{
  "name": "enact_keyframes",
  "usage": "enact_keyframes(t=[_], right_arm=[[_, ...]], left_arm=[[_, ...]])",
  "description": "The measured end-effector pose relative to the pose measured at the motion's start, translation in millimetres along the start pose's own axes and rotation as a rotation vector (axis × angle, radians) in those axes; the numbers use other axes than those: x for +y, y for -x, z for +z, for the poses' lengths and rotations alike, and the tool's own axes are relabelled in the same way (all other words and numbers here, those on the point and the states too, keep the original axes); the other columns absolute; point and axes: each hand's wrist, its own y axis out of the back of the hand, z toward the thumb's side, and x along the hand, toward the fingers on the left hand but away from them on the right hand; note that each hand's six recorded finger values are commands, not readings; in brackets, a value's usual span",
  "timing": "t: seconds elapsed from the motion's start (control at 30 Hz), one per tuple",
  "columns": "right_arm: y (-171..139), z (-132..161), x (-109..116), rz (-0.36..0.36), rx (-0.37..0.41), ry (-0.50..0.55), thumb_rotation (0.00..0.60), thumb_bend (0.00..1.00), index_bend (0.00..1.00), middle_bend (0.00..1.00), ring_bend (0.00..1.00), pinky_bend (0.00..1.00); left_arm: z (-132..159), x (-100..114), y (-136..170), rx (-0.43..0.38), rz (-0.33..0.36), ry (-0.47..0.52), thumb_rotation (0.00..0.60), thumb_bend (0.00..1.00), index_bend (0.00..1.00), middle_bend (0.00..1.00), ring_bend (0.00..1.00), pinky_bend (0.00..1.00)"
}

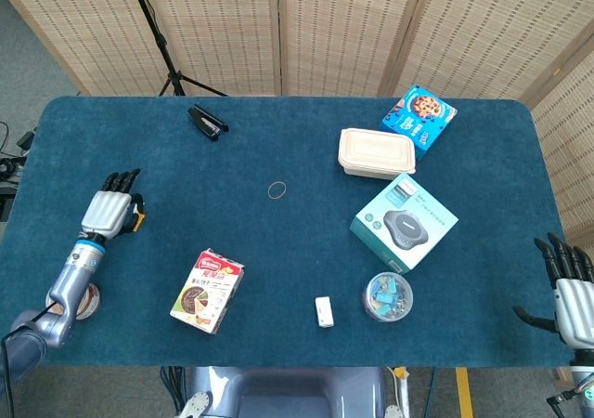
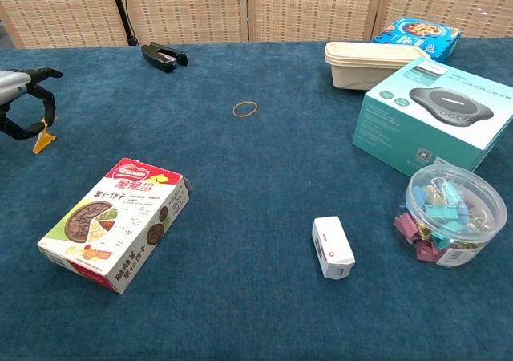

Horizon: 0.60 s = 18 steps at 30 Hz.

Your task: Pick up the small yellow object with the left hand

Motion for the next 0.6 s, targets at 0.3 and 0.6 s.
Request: enact_keyframes(t=[0.3, 0.6], right_arm=[[-1, -1, 3, -0.006, 0.000, 0.008, 0.600, 0.00, 0.00, 0.00, 0.00, 0.00], [-1, -3, 5, -0.009, -0.003, 0.015, 0.600, 0.00, 0.00, 0.00, 0.00, 0.00]], left_arm=[[46, 17, 8, -0.137, 0.048, 0.021, 0.600, 0.50, 0.73, 0.00, 0.00, 0.00], [84, 45, 30, -0.233, 0.114, 0.035, 0.600, 0.45, 0.52, 0.00, 0.00, 0.00]])
